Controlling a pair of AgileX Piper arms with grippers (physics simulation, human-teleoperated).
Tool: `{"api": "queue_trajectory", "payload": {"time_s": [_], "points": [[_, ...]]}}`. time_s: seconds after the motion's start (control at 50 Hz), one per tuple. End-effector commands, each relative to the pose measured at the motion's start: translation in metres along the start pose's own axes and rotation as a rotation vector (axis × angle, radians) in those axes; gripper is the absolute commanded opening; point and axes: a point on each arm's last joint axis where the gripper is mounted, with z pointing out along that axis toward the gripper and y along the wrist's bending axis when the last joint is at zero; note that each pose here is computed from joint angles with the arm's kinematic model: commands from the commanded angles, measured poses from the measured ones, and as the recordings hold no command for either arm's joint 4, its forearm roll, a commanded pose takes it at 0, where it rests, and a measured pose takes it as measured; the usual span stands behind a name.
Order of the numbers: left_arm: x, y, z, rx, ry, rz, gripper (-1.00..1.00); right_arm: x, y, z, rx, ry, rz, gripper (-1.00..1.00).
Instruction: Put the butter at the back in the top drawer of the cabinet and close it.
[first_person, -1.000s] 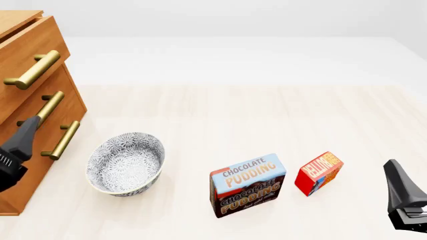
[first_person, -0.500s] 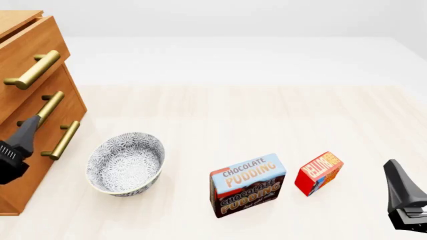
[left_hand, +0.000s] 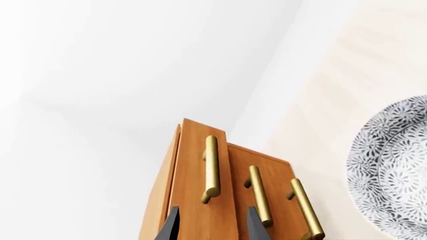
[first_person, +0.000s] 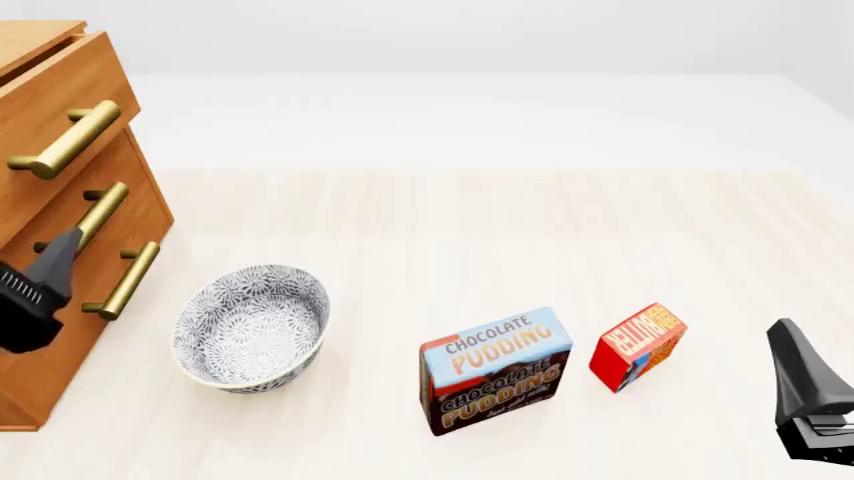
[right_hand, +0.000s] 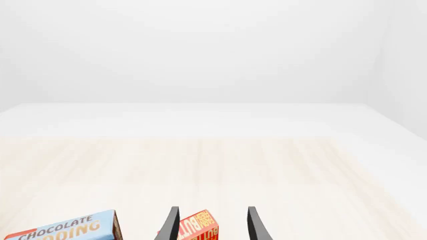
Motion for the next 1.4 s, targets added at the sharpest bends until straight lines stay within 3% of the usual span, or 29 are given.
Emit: {"api": "queue_trajectory", "payload": {"time_s": [0.02, 1.4], "points": [[0.001, 0.001, 0.004, 0.001, 0.012, 0.000, 1.00, 0.000, 0.000, 0.000, 0.000, 0.000, 0.000, 1.00], [0.013, -0.005, 0.034, 0.003, 0.067, 0.038, 1.00, 0.000, 0.000, 0.000, 0.000, 0.000, 0.000, 1.00]]}}
